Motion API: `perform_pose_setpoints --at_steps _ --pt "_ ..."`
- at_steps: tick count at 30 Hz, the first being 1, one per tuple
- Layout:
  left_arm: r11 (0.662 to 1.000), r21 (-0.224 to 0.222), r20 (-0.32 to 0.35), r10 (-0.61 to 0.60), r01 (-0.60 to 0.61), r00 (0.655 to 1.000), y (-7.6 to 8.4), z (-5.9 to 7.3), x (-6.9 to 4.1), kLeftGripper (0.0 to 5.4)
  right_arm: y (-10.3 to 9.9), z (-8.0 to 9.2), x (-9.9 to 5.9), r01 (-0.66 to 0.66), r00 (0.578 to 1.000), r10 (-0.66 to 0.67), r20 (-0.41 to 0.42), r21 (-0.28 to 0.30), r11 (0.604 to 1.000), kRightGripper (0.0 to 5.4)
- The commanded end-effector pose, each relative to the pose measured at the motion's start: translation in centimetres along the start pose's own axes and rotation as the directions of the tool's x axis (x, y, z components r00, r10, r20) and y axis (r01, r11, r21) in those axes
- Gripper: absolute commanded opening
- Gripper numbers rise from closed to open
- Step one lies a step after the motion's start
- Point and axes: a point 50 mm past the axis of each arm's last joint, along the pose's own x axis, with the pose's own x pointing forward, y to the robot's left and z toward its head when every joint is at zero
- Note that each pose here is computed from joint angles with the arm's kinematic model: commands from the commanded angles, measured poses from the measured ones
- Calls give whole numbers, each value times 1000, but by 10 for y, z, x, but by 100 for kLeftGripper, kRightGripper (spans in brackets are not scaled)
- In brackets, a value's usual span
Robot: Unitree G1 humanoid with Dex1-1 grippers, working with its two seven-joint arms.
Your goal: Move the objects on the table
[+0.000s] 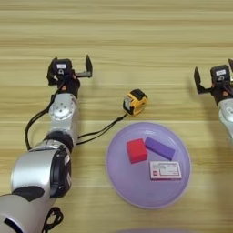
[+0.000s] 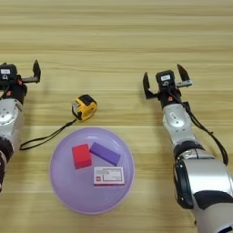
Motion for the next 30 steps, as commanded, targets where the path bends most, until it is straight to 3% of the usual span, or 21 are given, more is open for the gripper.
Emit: perform_pose_setpoints --at_steps 1,7,16,24,30 --pt "1000 -14 36 4 -4 999 3 1 -3 537 -1 0 -3 3 1000 -3 29 -4 1000 540" --pt "1000 18 125 -14 12 992 12 6 -12 537 0 4 -11 6 993 -6 118 1 1000 540" --pt "998 50 267 -37 25 963 26 22 -26 537 -2 15 -23 11 964 -13 267 8 1000 540" --pt "996 75 291 -61 41 955 36 34 -36 537 3 25 -28 12 947 -16 320 14 1000 540" --pt "977 167 291 -176 132 940 30 38 -45 537 8 32 -30 15 940 -21 340 20 1000 540"
